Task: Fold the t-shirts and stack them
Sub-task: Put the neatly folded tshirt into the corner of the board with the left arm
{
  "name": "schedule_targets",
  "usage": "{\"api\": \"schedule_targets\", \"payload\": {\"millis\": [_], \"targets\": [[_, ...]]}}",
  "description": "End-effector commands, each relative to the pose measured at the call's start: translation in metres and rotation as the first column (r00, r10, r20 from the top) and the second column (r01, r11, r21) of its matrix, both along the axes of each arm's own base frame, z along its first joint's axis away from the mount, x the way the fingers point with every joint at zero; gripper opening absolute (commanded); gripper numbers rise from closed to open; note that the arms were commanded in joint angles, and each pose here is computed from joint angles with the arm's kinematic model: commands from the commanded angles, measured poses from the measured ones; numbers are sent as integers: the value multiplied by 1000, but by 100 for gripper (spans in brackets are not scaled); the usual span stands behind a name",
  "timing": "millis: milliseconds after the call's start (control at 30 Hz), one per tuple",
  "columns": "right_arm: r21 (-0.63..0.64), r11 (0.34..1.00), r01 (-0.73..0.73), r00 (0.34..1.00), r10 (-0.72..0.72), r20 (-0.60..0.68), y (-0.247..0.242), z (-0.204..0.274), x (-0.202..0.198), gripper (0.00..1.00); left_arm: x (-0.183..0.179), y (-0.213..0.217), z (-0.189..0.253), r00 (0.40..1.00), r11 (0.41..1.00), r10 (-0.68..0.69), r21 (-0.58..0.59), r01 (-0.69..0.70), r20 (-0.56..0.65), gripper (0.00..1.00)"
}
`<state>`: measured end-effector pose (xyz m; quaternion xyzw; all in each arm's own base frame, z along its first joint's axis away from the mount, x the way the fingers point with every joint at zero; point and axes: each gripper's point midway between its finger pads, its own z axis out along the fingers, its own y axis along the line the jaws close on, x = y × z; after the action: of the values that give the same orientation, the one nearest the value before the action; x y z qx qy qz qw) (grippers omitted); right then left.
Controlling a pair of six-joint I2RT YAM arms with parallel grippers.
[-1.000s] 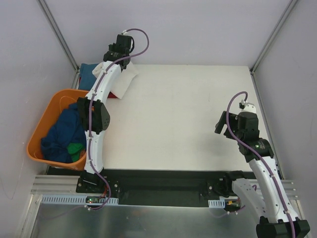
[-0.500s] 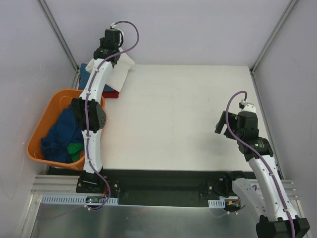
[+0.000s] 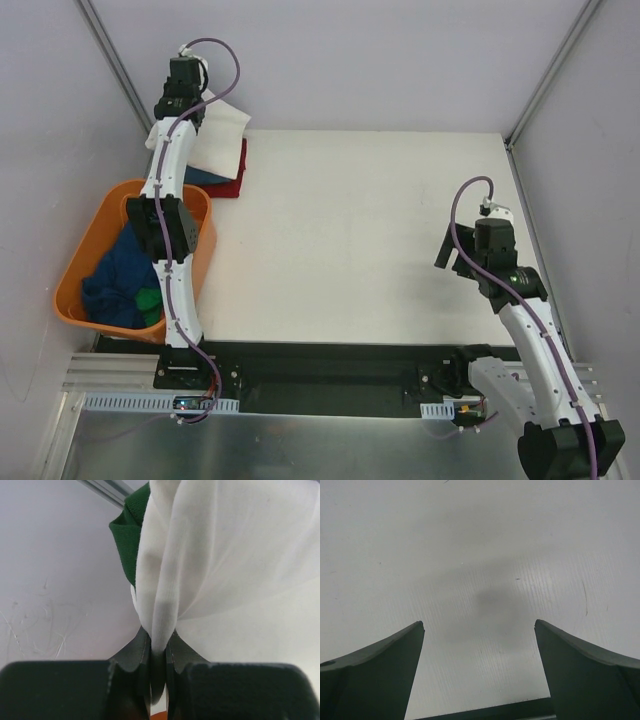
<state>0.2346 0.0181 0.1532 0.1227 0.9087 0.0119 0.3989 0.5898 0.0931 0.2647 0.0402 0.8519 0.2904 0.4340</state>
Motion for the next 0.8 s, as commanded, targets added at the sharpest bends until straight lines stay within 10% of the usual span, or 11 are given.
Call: {"api": "schedule_targets", "payload": {"millis": [0,300,533,767], "targets": [[-40,999,21,1000,-21,-8,-8,13,5,97,23,19,3,995,1000,29,-15,-28,94,0],[-68,998,3,995,-9,-95,-8,9,5,97,39,52,-30,992,996,90,-5,-90,86,3],[-60,998,-23,992,15,-128,-4,9,6,97,34,60,-11,985,994,108,-44,-103,134,99],[-17,998,-53,995,51,-90,5,14,10,97,18,23,38,977,996,45,-84,-28,209,99]]}}
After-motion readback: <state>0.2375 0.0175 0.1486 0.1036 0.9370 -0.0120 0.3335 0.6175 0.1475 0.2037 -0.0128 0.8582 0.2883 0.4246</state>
